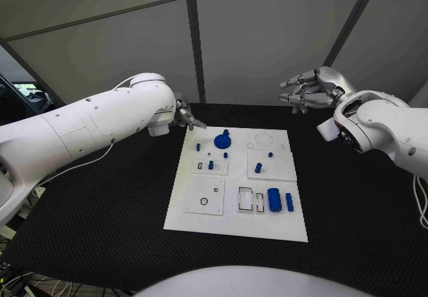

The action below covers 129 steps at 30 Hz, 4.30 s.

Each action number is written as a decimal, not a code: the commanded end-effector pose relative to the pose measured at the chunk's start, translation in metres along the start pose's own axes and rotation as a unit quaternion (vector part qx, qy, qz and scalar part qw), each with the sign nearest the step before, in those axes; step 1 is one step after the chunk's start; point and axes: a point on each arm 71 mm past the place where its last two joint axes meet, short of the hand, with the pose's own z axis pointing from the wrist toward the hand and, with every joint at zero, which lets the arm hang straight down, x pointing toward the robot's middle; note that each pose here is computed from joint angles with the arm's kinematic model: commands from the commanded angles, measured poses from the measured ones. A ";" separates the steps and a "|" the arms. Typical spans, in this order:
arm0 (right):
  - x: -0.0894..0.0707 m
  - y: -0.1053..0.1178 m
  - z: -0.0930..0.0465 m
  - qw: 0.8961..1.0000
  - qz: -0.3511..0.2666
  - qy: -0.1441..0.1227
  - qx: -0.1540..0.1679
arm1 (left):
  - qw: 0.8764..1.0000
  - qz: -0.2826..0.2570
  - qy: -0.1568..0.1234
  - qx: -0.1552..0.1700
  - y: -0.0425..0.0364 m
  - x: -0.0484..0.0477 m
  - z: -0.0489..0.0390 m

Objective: Assemble the parts on the task board

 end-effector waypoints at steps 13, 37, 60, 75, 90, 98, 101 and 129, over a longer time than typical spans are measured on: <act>0.004 0.004 0.003 1.000 -0.002 0.006 -0.007 | 0.998 0.022 0.051 -0.033 0.0034 0.0195 0.0284; 0.005 0.003 0.004 1.000 -0.002 0.007 -0.007 | 0.995 0.040 0.082 -0.029 -0.0029 0.0388 0.0304; 0.005 0.003 0.005 1.000 -0.002 0.008 -0.007 | 0.995 0.041 0.083 -0.024 -0.0017 0.0390 0.0283; 0.006 0.003 0.006 1.000 -0.002 0.008 -0.007 | 0.994 0.036 0.099 -0.009 -0.0059 0.0419 0.0280; 0.006 0.003 0.006 1.000 -0.002 0.008 -0.007 | 0.994 0.027 0.101 -0.013 -0.0023 0.0408 0.0296; 0.006 0.003 0.006 1.000 -0.002 0.009 -0.006 | 0.994 0.026 0.103 -0.010 -0.0027 0.0410 0.0299; 0.006 0.003 0.006 1.000 -0.002 0.010 -0.007 | 0.994 0.016 0.106 -0.008 -0.0020 0.0410 0.0299; 0.004 0.000 0.006 1.000 -0.003 0.010 -0.002 | 0.995 -0.066 0.060 0.047 0.0104 0.0546 -0.0241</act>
